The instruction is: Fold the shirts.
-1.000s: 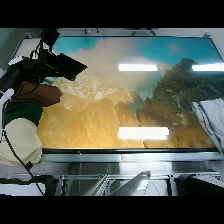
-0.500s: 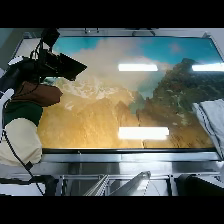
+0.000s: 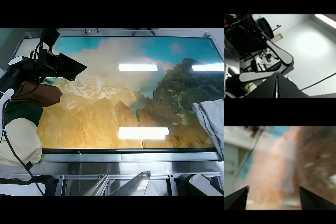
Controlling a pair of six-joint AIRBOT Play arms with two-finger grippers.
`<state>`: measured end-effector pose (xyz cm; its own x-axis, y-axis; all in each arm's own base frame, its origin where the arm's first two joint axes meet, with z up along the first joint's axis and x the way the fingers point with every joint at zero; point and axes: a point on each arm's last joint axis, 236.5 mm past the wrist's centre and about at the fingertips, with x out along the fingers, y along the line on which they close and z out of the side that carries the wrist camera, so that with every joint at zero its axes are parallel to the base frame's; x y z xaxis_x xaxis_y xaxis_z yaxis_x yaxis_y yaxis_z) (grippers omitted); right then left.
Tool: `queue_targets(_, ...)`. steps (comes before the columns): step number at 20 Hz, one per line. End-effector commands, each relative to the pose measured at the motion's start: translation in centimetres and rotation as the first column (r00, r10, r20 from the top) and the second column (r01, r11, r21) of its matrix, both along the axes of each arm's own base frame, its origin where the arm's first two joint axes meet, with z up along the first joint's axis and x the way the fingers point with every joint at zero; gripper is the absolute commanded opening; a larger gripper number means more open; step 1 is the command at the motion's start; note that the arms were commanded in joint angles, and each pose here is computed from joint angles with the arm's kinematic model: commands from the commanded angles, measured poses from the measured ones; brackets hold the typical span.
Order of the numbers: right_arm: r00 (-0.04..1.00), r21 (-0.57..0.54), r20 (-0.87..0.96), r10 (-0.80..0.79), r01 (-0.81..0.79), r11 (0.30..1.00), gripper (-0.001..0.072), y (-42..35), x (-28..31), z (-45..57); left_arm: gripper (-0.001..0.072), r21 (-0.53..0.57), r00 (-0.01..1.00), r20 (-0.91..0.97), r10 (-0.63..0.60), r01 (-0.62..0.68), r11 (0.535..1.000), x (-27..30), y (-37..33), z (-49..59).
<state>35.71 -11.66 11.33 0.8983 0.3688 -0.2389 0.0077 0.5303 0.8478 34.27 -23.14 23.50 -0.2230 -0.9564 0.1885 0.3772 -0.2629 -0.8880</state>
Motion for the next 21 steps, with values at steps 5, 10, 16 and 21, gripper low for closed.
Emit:
queue_targets(5,0.843,0.032,0.064,0.534,-0.536,0.843,0.0578,22.1,1.7,0.5,0.0001,0.192,0.995,0.019,-0.094,0.089,0.977,-2.2,-1.0,-4.5)
queue_targets(10,0.815,0.075,0.035,0.579,-0.58,0.811,0.0323,24.8,1.8,-0.9,0.0002,0.259,0.989,0.0,-0.15,0.145,0.955,-3.7,-4.1,-6.0)
queue_targets(16,0.799,0.092,0.044,0.599,-0.601,0.794,0.0323,25.2,1.3,-0.6,0.0003,0.264,0.988,-0.002,-0.154,0.149,0.953,-4.0,-5.2,-6.1)
queue_targets(21,0.799,0.093,0.045,0.6,-0.601,0.794,0.0323,25.2,1.2,-0.6,0.0003,0.263,0.988,-0.003,-0.154,0.149,0.953,-4.0,-5.2,-6.1)
